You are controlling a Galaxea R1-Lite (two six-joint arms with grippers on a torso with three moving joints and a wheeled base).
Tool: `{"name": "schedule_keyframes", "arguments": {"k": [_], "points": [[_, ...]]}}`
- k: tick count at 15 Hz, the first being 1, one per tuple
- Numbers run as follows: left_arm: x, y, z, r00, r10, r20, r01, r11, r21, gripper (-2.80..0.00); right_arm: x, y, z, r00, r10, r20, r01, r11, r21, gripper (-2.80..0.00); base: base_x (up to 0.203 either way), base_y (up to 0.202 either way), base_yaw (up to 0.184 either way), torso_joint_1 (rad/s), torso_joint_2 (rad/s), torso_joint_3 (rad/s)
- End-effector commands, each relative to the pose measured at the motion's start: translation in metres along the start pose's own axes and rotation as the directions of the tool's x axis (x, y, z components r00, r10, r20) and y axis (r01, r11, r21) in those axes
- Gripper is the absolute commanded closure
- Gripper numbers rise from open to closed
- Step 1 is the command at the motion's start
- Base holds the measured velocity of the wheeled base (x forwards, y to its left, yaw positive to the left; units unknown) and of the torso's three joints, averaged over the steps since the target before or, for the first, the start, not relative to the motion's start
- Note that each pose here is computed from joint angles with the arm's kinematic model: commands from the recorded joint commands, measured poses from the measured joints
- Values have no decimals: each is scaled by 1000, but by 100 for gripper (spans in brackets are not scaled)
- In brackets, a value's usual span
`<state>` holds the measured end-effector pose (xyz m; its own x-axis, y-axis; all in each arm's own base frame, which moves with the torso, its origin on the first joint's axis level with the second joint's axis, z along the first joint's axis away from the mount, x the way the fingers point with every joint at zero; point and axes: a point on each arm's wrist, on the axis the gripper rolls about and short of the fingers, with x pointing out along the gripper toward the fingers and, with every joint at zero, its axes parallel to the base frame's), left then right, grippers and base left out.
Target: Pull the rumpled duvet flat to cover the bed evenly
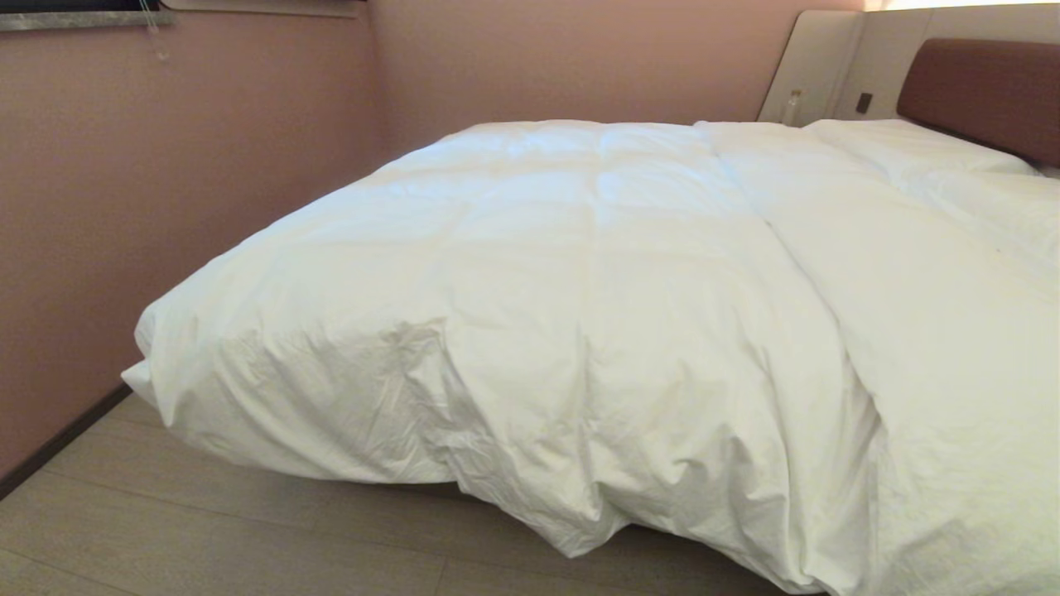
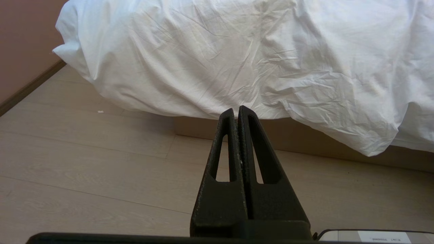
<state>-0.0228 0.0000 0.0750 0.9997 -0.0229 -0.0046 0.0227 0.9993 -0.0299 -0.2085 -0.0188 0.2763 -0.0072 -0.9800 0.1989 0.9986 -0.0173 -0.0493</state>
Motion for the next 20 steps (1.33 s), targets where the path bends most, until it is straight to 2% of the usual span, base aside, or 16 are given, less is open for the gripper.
{"name": "schedule_keyframes", "arguments": {"k": [1,2,5,7,9,11,14,15,16,18,19,20], "points": [[0,0,0,1000,0,0,0,1000,-1,0,0,3,0,1000,6,-5,-7,999,-38,0,0,0,0,0,0,0],[0,0,0,1000,0,0,0,1000,-1,0,0,7,-2,1000,12,-1,-12,998,-67,0,0,0,0,0,0,0],[0,0,0,1000,0,0,0,1000,-1,0,-1,11,-7,1000,16,5,-15,997,-82,0,0,0,0,0,0,0],[0,0,0,1000,0,0,0,1000,-1,0,-6,43,-30,999,41,11,-38,981,-191,0,0,0,0,0,0,0],[0,0,0,1000,0,0,0,1000,-1,0,-11,73,-53,998,67,12,-62,962,-268,0,0,0,0,0,0,0],[0,0,0,1000,0,0,0,1000,-1,0,-13,87,-65,997,80,11,-75,962,-261,0,0,0,0,0,0,0],[0,0,0,1000,0,0,0,1000,-1,0,-17,106,-81,995,99,5,-92,942,-324,0,0,0,0,0,0,0],[0,0,0,1000,0,0,0,1000,-1,0,-18,113,-88,994,110,6,-99,919,-382,0,0,0,0,0,0,0],[0,0,0,1000,0,0,0,1000,-1,0,-20,121,-95,992,125,12,-105,883,-458,0,0,0,0,0,0,0],[0,0,0,1000,0,0,0,1000,-1,0,-23,134,-109,986,162,34,-109,788,-606,0,0,0,0,0,0,0],[0,0,0,1000,0,0,0,1000,1,0,-24,137,-113,985,171,36,-110,765,-635,0,0,0,0,0,0,0],[0,0,0,1000,0,0,0,1000,-1,0,-25,144,-121,982,185,31,-114,720,-684,0,0,0,0,0,0,0]]}}
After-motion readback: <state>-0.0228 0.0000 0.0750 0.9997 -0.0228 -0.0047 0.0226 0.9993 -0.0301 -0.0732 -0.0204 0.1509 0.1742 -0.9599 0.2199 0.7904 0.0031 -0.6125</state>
